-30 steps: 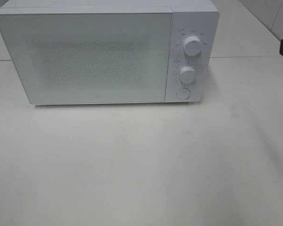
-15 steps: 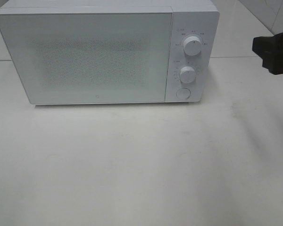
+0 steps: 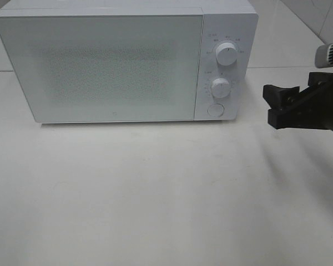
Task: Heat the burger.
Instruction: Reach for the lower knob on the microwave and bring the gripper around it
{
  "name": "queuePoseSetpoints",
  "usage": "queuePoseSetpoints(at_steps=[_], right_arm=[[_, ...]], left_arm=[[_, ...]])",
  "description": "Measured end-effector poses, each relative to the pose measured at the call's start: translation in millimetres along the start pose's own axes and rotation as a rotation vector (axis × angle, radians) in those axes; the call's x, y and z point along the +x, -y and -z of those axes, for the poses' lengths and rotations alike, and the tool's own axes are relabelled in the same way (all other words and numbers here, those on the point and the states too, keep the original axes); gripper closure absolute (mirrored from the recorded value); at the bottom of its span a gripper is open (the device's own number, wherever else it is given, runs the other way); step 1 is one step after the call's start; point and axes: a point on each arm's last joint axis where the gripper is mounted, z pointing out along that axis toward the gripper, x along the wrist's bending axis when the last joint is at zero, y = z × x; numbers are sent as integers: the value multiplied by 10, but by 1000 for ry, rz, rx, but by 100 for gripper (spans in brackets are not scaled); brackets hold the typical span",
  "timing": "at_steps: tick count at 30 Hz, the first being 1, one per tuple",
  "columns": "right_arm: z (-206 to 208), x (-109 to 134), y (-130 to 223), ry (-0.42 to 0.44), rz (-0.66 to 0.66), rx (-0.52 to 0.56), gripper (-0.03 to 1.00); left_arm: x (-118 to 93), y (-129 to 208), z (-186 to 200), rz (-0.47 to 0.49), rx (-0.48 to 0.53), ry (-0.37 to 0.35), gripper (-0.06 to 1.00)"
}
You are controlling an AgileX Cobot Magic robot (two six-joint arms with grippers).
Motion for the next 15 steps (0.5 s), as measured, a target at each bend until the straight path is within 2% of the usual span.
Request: queuePoseSetpoints(at_steps=[15], right_arm=[[-84, 363, 221, 115, -36, -58, 21]], left_arm=[[0, 0, 0, 0, 0, 0, -3]])
